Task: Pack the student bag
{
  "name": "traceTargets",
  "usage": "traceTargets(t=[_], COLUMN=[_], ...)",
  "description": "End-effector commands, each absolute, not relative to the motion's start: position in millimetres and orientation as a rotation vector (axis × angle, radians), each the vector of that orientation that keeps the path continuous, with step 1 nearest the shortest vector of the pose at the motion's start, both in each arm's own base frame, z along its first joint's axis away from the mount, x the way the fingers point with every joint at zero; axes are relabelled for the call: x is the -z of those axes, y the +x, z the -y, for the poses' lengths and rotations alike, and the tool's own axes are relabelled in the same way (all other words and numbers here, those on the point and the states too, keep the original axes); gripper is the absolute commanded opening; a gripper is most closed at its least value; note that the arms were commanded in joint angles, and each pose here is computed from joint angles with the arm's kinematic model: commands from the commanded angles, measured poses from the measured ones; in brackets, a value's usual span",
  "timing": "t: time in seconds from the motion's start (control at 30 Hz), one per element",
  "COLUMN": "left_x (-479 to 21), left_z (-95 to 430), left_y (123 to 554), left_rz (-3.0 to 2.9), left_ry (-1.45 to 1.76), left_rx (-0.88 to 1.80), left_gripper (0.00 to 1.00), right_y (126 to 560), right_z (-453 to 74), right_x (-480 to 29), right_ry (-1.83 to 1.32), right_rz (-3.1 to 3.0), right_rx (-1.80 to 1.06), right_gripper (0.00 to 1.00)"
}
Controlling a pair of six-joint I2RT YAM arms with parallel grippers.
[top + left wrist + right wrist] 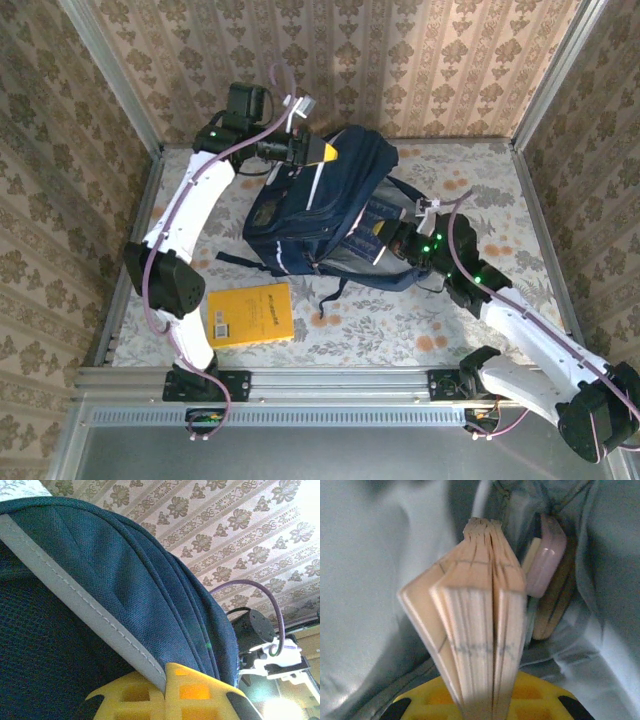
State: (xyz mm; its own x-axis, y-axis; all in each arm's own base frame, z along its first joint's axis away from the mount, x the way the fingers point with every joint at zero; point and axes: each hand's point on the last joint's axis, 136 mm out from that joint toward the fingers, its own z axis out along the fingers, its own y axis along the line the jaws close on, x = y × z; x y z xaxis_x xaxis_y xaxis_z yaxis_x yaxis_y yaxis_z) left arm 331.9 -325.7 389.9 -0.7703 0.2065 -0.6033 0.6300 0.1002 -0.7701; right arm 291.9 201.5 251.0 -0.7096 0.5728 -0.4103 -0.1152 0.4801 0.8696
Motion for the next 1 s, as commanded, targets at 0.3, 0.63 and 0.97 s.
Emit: traceTargets(t=[0.3, 0.63, 0.97], left_x=[-451, -451, -438], left_z=[331, 333, 326], left_y=[299, 307, 335], left_rz=[-1.695, -1.69, -1.743], left_ry=[1.093, 1.082, 0.991], left_rx=[1.777, 1.779, 1.765], left_gripper=[0.0, 0.0, 0.0], right_y=[341, 388, 397], right_z=[-218, -260, -284], right_x=[-251, -214, -235], right_ry=[0.482, 0.578, 0.392], right_rz=[-2.031, -2.113, -2.011], right_rx=[-1.013, -0.866, -0.981], right_gripper=[0.0, 0.19, 0.77])
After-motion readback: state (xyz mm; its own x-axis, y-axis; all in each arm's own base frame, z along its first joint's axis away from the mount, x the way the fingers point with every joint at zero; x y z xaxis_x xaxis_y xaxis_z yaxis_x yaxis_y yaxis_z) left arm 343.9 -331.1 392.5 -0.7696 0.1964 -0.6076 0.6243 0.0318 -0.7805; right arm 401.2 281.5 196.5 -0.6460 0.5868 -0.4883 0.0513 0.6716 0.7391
